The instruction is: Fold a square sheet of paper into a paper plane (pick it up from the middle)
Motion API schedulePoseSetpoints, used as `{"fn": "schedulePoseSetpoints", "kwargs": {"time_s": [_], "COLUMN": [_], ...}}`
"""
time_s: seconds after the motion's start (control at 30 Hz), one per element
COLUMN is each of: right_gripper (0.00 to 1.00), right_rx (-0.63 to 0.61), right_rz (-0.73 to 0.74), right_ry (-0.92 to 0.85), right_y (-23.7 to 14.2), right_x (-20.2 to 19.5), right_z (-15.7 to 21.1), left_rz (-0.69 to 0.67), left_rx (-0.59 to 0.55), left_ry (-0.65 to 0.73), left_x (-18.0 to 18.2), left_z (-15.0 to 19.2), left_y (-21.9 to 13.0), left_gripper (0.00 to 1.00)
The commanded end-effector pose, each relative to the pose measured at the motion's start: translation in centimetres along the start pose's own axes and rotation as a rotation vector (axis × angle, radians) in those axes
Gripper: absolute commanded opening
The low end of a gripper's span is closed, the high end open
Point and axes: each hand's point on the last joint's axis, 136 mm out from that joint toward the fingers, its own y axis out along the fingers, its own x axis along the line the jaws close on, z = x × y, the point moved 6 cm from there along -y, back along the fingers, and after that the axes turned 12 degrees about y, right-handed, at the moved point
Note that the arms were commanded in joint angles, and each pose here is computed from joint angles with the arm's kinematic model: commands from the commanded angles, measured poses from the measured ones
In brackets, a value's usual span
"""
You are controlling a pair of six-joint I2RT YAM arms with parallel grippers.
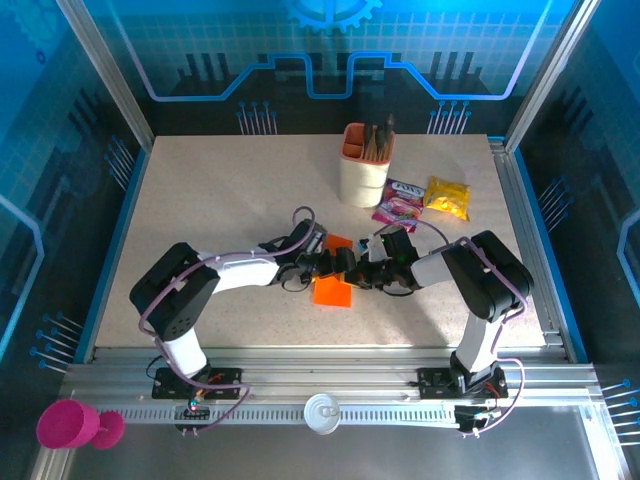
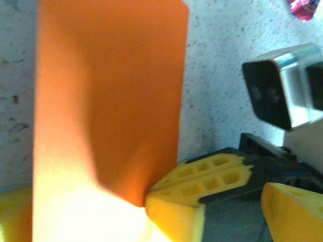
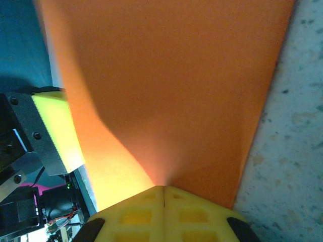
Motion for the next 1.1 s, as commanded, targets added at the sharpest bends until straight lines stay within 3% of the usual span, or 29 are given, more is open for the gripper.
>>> {"fn": "schedulePoseSetpoints", "kwargs": {"time_s": [0.0, 0.37, 0.73, 1.07], "right_gripper": [0.00, 0.00, 0.00, 0.00], "right_rx": [0.004, 0.012, 0.015, 0.018], "right_rz": [0.183, 0.202, 0.223, 0.239], "right_ry": [0.124, 0.128, 0.128, 0.126], "right_y": [0.2, 0.1, 0.0, 0.0], "right_x": [-5.1, -5.5, -5.8, -5.9], "right_z": [1.3, 1.2, 1.3, 1.3], "left_rz": [0.001, 0.053, 0.077, 0.098], "left_rx": [-0.014, 0.006, 0.032, 0.027], "left_ry": [0.038, 0.100, 0.176, 0.191], "left_x": [0.8, 2.0, 1.9, 3.2], "left_z": [0.0, -0.8, -1.9, -2.9], "left_y": [-0.9, -0.5, 0.0, 0.0], "left_gripper": [0.95, 0.72, 0.65, 0.50]}}
